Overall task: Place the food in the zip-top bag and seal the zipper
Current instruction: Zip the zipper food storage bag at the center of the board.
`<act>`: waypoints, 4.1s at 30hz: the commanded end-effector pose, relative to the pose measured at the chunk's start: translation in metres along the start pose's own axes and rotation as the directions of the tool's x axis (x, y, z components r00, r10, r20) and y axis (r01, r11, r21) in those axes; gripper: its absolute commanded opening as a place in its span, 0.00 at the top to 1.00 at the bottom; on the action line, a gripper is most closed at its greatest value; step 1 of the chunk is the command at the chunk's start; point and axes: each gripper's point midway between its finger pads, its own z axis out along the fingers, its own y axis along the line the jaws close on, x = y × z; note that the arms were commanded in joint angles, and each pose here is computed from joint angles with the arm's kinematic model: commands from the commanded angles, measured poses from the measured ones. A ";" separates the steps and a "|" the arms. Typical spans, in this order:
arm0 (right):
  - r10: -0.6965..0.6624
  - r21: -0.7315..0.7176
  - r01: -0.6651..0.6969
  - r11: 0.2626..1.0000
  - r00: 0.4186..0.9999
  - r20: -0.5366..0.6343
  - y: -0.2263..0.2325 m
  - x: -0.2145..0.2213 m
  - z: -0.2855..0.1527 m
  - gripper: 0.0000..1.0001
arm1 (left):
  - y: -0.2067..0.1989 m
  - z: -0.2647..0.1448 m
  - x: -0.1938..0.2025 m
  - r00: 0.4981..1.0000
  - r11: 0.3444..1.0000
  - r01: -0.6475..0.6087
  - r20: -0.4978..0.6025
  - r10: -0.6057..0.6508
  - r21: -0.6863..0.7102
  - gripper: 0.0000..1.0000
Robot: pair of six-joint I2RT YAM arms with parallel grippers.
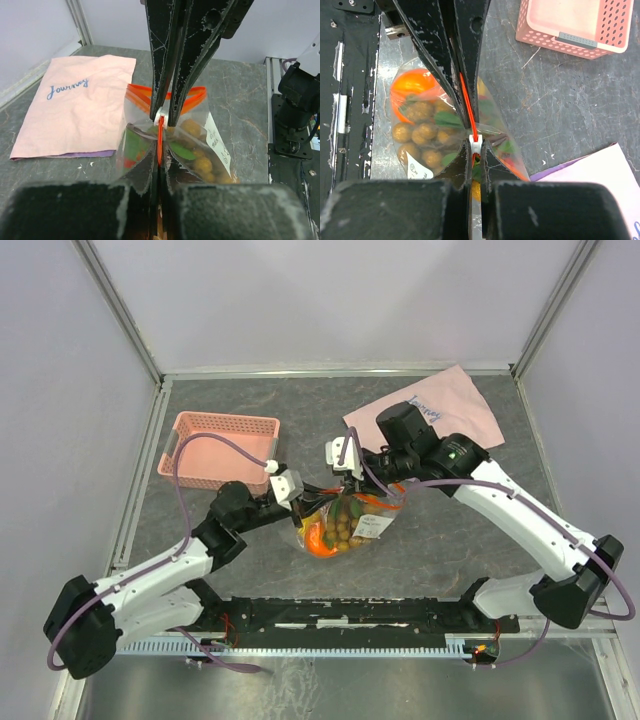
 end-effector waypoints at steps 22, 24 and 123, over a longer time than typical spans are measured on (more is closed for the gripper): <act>0.089 0.169 -0.090 0.981 0.996 0.013 -0.019 0.013 -0.046 0.98 | 0.008 -0.010 -0.027 0.994 0.999 -0.031 0.100 0.034 -0.032 0.50; 0.095 0.150 -0.098 0.984 0.995 0.022 -0.018 0.011 -0.043 0.98 | 0.003 -0.005 -0.030 0.994 0.999 -0.051 0.093 0.049 0.017 0.45; 0.153 0.265 -0.118 0.957 0.981 -0.116 -0.022 0.037 -0.043 0.98 | 0.028 0.040 -0.019 0.998 0.992 0.034 -0.062 -0.027 0.124 0.97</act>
